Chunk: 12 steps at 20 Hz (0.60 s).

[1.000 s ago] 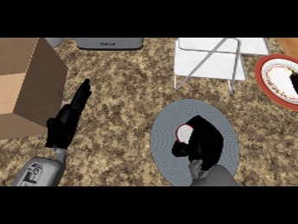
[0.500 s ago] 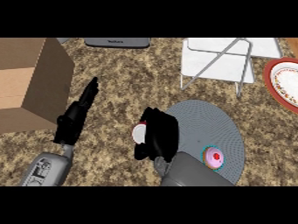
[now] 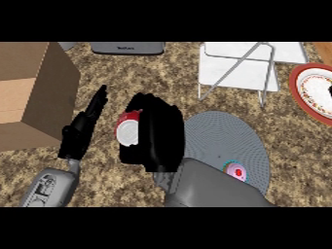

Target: Pick the can from the placemat and place it in the tiered shelf

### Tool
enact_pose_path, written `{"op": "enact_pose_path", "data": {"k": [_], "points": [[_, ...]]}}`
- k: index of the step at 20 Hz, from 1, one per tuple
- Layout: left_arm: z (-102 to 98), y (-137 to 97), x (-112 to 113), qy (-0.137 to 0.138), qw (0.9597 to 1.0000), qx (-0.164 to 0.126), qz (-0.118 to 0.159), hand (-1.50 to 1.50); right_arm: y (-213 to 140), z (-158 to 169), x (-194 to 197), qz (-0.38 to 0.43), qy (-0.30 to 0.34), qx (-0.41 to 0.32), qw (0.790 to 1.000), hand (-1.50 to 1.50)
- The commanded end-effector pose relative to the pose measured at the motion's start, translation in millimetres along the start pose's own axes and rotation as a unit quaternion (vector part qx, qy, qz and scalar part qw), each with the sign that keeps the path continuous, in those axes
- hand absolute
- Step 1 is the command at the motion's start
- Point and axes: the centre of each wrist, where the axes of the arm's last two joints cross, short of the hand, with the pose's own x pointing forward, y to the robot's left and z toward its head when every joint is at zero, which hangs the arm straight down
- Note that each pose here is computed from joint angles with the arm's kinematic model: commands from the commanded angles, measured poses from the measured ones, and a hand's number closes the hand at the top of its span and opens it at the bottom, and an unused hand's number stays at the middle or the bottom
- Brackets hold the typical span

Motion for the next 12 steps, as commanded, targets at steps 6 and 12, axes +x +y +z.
{"op": "enact_pose_path", "data": {"k": [6,12], "points": [[6,-4,5,0.006,0.9999,0.009,0.002,0.00,-40,-17,52,-0.004,0.077,-0.136,0.988,1.50],[18,13,2,0.009,0.9999,0.014,-0.003,0.00,-83,-39,72,-0.008,0.088,-0.216,0.972,1.50]]}}
